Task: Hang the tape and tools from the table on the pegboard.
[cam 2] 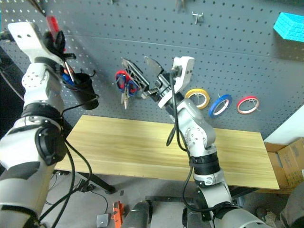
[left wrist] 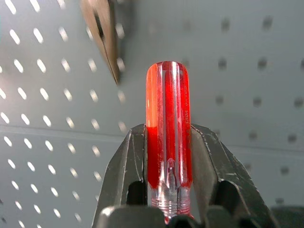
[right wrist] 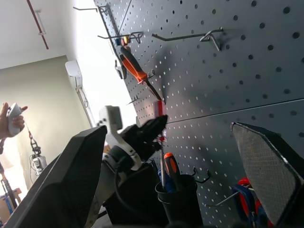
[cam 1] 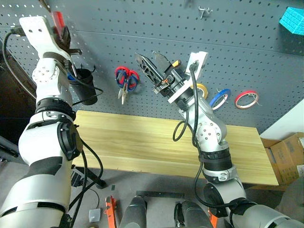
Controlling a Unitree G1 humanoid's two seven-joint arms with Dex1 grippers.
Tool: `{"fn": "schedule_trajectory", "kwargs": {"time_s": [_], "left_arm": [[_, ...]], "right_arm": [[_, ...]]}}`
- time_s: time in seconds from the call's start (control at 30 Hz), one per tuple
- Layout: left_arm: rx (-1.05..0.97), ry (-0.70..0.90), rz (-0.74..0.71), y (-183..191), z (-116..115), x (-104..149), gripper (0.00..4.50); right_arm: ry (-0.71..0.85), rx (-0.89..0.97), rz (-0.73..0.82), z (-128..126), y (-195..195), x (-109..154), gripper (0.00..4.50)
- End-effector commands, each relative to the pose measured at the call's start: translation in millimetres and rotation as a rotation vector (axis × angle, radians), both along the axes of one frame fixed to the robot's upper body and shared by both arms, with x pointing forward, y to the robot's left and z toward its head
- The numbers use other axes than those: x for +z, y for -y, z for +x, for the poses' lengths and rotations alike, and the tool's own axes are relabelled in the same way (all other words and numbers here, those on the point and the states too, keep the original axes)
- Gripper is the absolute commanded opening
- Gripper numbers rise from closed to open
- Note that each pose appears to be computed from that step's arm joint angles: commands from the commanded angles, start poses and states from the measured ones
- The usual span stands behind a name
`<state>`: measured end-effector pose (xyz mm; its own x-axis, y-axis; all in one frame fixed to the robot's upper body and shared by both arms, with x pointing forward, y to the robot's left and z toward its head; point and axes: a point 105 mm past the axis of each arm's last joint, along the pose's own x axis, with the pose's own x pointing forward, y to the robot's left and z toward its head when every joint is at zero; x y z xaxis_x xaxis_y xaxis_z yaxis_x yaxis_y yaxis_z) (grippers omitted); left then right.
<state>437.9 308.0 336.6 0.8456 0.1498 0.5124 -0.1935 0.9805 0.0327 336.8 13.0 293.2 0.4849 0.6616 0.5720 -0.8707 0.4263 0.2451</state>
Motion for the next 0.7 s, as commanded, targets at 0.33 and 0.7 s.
{"fn": "schedule_trajectory", "kwargs": {"time_s": [0.33, 0.7], "left_arm": [[0.058, 0.096, 0.042, 0, -11, 3, 0.89], [0.047, 0.073, 0.031, 5, -8, -9, 0.89]], "right_arm": [[0.036, -0.034, 0.043, -3, 11, 10, 4.5], [0.028, -0.044, 0.039, -2, 11, 8, 4.5]]}}
